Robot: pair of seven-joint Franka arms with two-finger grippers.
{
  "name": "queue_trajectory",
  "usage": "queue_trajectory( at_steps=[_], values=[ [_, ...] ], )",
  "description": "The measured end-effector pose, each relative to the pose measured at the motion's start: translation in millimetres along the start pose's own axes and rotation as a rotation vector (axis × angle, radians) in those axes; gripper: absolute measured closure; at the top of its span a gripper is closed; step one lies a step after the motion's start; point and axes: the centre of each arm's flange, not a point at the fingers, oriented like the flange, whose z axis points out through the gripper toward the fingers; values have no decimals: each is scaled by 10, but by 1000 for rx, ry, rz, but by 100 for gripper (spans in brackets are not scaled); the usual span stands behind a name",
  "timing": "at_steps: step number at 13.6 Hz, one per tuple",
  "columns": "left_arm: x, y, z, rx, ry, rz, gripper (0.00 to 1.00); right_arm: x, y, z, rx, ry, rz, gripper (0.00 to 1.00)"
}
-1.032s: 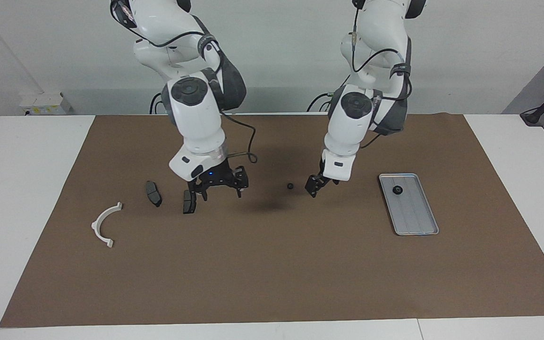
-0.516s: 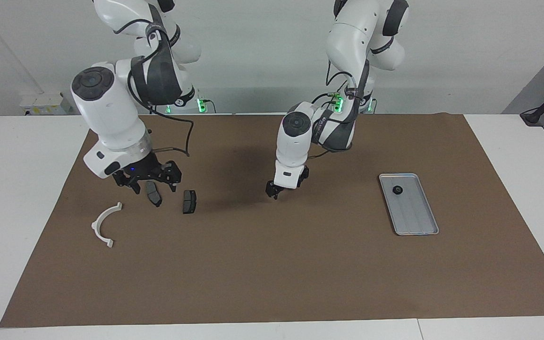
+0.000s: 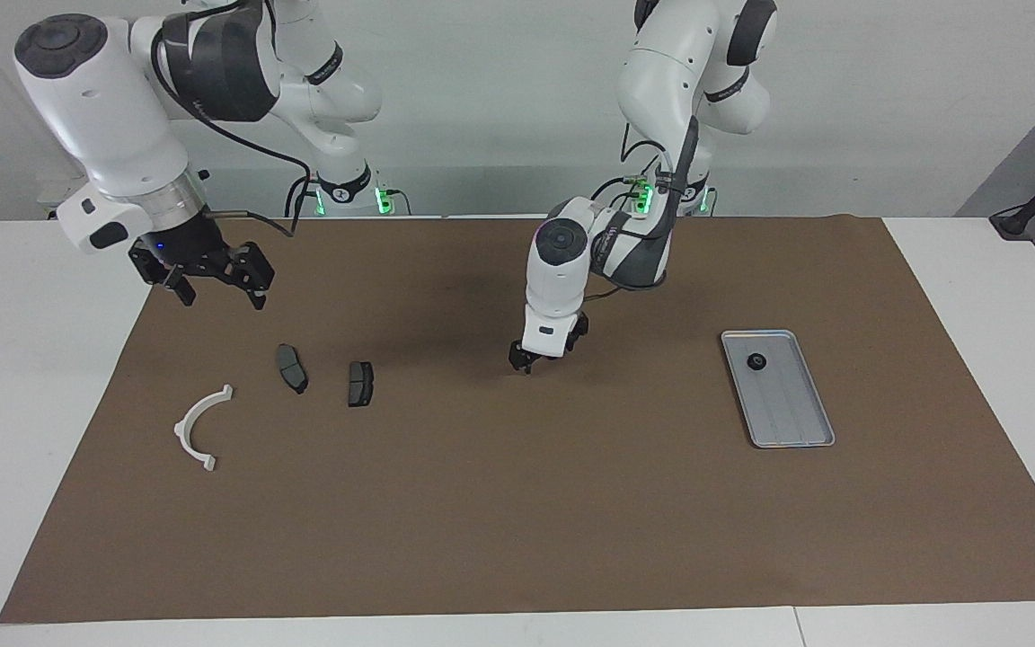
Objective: Pick bearing gear from pile to tray
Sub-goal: 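Grasp the second bearing with the left gripper while the right gripper withdraws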
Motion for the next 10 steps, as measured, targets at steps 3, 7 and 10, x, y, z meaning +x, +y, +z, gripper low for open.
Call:
queue_trajectory(
  at_steps=[3,7,10],
  values=[
    [-98,7,34,-8,4,-7,2,-327,-78,-400,-11,10,29,0],
    [-102,-30,50,-4,3,-11,17,-543,-168,-610,-16,37,19,0],
    [-96,-49,58,-1,3,-11,22,-508,-207,-572,-12,58,11,0]
  ],
)
